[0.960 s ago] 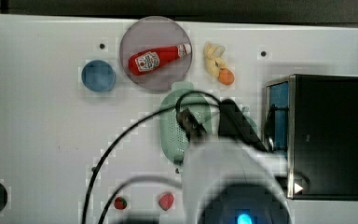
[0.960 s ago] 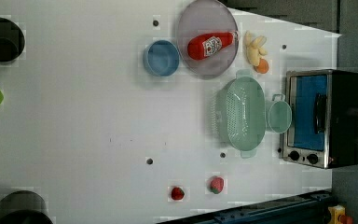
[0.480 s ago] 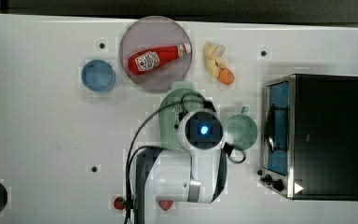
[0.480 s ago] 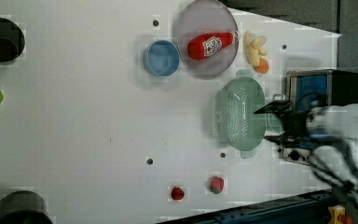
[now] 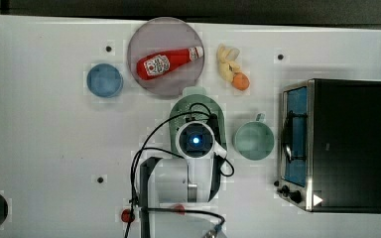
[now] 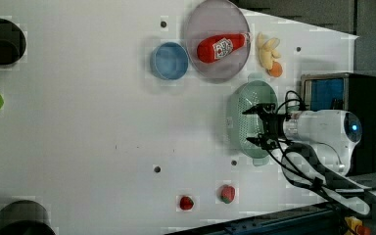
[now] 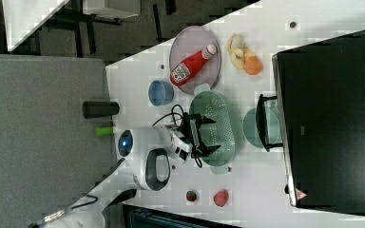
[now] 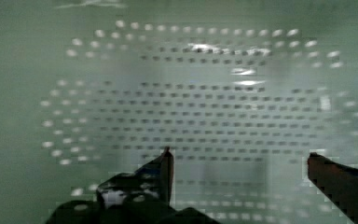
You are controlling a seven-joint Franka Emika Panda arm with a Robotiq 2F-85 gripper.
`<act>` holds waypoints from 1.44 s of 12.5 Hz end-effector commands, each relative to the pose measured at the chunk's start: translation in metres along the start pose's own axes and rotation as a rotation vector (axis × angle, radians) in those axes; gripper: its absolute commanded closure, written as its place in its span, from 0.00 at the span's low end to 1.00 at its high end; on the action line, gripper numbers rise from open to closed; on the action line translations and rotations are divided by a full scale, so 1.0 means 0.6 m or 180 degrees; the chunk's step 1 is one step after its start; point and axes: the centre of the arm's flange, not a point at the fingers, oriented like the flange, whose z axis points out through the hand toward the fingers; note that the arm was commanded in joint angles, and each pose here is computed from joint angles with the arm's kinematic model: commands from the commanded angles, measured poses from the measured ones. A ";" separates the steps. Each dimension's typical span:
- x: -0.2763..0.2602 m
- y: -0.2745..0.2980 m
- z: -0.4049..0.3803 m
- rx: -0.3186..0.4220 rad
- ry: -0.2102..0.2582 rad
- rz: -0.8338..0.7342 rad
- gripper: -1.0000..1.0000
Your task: Drag strainer right to left.
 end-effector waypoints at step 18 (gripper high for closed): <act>-0.176 -0.024 0.038 -0.0160 -0.0005 -0.0050 0.00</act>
